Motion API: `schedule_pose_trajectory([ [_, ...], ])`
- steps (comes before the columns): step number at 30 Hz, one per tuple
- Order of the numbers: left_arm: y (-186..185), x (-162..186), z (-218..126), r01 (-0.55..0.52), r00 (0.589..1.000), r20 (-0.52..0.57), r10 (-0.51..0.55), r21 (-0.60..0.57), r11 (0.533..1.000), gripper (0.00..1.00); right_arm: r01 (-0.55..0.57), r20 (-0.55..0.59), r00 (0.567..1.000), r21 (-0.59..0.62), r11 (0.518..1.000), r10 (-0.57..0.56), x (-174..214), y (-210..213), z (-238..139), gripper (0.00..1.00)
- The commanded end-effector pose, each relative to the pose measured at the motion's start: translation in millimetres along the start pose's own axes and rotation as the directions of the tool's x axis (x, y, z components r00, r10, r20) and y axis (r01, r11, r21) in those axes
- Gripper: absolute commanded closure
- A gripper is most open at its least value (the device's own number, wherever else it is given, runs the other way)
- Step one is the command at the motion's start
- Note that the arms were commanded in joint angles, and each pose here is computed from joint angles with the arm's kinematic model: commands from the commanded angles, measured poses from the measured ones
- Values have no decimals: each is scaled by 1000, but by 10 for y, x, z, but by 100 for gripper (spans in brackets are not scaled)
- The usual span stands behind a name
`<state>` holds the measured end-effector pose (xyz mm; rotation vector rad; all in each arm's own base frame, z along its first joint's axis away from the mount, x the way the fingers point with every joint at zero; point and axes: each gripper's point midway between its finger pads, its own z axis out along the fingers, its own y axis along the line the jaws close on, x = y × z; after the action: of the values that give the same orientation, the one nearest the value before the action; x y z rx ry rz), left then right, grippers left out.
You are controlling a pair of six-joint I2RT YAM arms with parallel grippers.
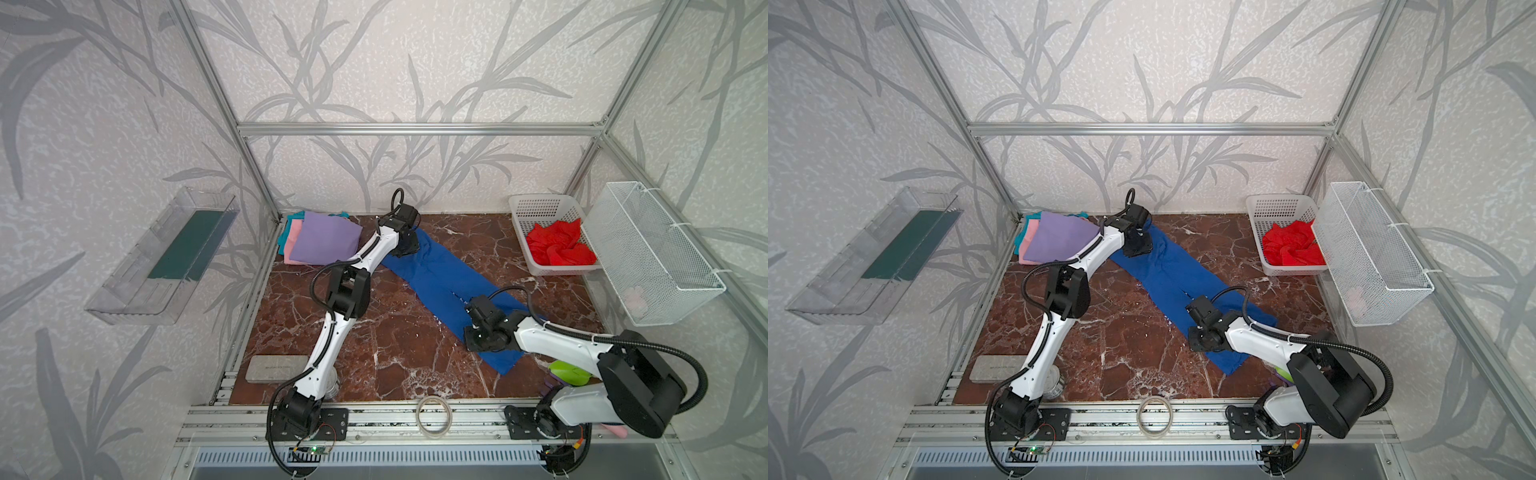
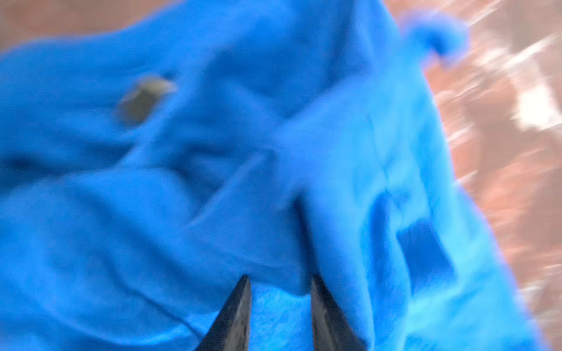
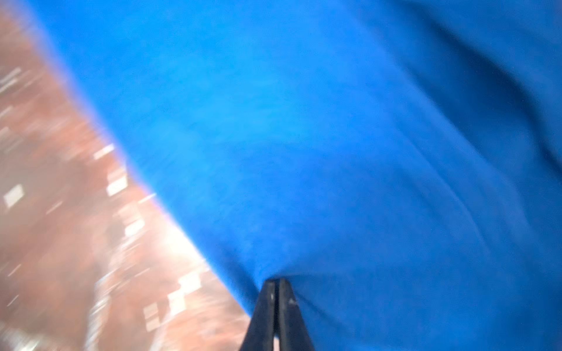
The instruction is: Fold and stack the t-shirts
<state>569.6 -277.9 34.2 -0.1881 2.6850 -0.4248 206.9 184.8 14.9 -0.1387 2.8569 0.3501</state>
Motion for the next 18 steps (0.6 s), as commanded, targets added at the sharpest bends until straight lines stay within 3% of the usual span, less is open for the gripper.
schedule_pose_trajectory([
  [1,-288,-21,-54,-20,999,-27,24,142,990,60,17,-74,997,-91,996,-23,149,291,83,92],
  [4,-474,-303,-359,-32,998,55,19,240,970,55,110,-16,993,-209,972,-116,-152,713,-83,91],
  [8,-479,-542,-867,-69,990,138,37,242,968,53,229,138,970,-232,945,-201,-794,1051,-561,90],
  [13,-213,-502,-1119,-96,987,141,80,113,989,60,127,293,955,-280,952,-42,-1716,937,-951,90],
  [18,72,-390,-993,-68,994,83,64,43,997,65,-36,277,952,-316,948,129,-2408,592,-855,90],
])
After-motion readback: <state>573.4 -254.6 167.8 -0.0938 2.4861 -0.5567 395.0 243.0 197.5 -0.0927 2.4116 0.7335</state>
